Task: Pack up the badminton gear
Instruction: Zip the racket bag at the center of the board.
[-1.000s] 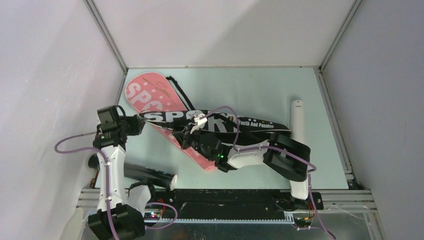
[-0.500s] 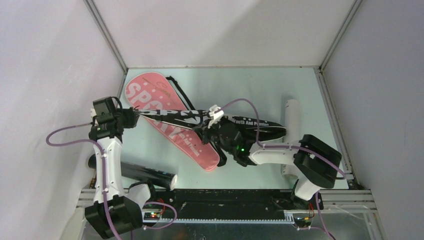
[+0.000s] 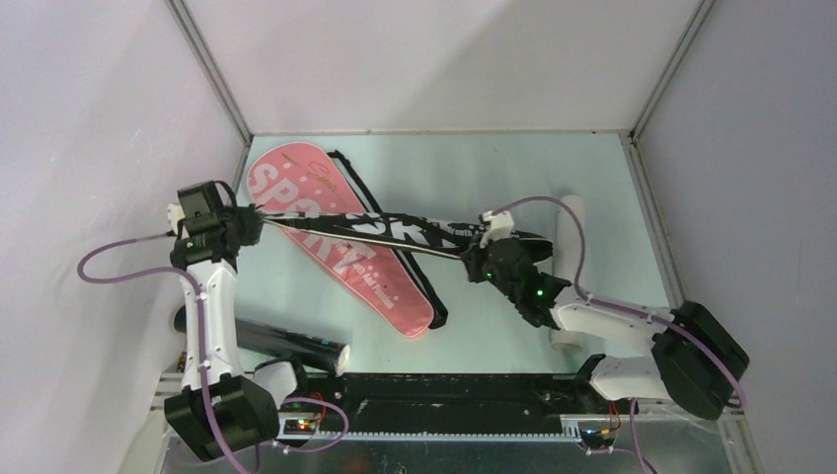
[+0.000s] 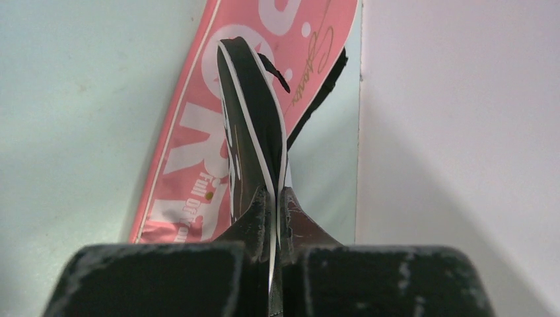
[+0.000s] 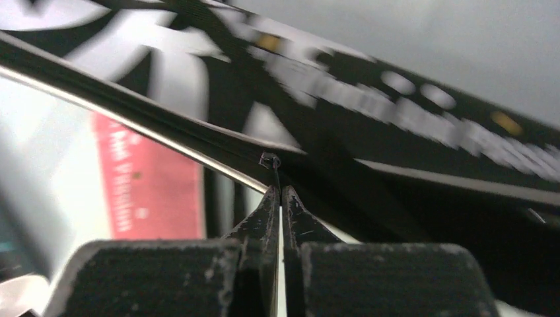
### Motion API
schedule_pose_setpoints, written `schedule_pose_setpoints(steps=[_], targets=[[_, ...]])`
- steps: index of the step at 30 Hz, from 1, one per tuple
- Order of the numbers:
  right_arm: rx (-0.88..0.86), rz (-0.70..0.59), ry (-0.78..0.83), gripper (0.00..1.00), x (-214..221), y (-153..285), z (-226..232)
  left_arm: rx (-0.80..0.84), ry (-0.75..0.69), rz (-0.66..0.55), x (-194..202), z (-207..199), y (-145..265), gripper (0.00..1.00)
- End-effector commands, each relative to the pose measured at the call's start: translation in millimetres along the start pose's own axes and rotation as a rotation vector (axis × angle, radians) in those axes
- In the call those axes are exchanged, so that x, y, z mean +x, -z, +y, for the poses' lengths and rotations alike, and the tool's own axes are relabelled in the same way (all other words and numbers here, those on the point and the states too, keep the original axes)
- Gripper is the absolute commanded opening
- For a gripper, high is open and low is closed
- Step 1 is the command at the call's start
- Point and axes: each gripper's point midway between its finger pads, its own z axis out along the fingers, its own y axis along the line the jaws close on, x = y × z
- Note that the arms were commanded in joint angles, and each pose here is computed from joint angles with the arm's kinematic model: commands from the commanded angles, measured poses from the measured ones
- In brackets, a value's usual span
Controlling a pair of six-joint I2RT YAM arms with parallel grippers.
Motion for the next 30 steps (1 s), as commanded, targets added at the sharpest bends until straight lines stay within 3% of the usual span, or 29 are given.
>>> schedule_pose_setpoints(steps=[1,11,16,23,25,26,27,30], targets=[[0.314,0.083,-0.079,0.0,28.0,30.0,-88.4,0.06,-0.035,-0.214,-52.1,-27.1,12.1,0.0],[0.696,0.012,-0.307,0.0,25.4,81.7,-198.2,0.066,-0.06,-0.259,-67.8,-37.0,19.9,0.0],[0.741,0.015,-0.427,0.0,33.7,74.8,-234.5,0.059,-0.083,-0.238,-66.4,-38.4,15.6,0.0],[0.601,0.02,-0.404,0.01,20.2,59.2,-221.5,0.106,-0.123,-0.221,-63.7,-46.9,14.2,0.0],[0.527,0.062,-0.354,0.18,16.6,56.1,-208.2,0.149,-0.131,-0.199,-59.1,-53.8,14.4,0.0],[0.497,0.068,-0.311,0.31,6.4,55.4,-200.7,0.164,-0.132,-0.194,-57.9,-56.2,15.2,0.0],[0.505,0.112,-0.291,0.36,11.2,60.2,-198.1,0.179,-0.134,-0.188,-56.6,-58.5,15.3,0.0],[0.487,0.064,-0.123,0.52,-20.2,68.0,-177.9,0.209,-0.15,-0.162,-50.8,-62.3,18.4,0.0]])
